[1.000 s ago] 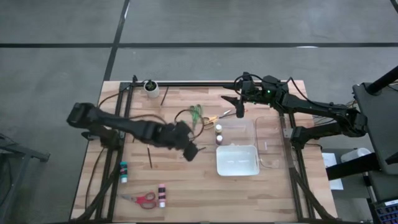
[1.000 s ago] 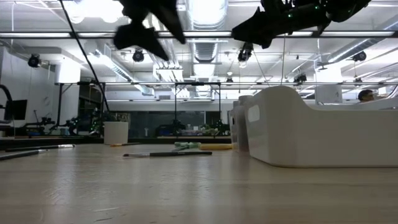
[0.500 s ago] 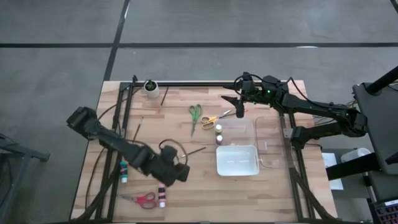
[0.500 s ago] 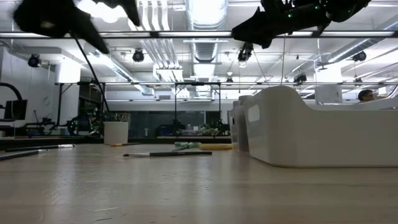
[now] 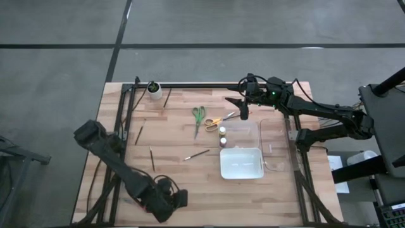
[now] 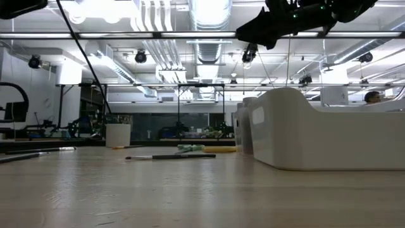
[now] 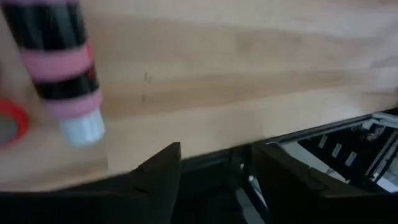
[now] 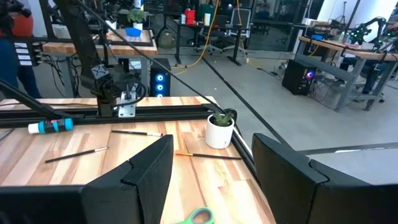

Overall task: Pick & Place Paint Supplies
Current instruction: Put the pink paint bottle into the left transparent bin

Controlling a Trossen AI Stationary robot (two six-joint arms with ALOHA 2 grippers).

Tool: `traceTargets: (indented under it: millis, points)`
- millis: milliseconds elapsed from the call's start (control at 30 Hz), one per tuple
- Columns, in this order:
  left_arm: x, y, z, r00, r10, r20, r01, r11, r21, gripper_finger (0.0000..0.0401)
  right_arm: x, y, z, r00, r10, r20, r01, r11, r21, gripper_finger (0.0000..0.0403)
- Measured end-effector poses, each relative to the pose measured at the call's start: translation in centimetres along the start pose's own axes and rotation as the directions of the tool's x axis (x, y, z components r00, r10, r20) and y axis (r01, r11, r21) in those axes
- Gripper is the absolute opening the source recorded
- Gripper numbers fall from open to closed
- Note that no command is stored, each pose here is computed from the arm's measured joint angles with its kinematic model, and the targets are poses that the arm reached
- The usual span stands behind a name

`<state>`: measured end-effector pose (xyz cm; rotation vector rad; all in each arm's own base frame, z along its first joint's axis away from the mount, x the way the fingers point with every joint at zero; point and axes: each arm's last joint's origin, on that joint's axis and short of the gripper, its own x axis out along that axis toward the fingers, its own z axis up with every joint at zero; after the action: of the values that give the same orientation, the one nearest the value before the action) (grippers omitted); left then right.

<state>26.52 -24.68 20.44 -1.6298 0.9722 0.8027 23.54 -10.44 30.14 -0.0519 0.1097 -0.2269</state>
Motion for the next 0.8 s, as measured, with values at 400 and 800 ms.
traceTargets:
  millis: [400, 800]
  points:
    - [-0.1, 1.5, -1.8, 0.991, 0.107, -0.074, -0.113, 0.991, -0.077, 0.0195, 0.0, 0.0, 0.0, 1.0, 0.0, 0.0, 0.0, 1.0, 0.0, 0.0217]
    - [0.7, 5.0, -0.3, 0.963, 0.261, 0.069, -0.255, 0.963, -0.085, 0.0197, 0.0, 0.0, 0.0, 1.0, 0.0, 0.0, 0.0, 1.0, 0.0, 0.0217]
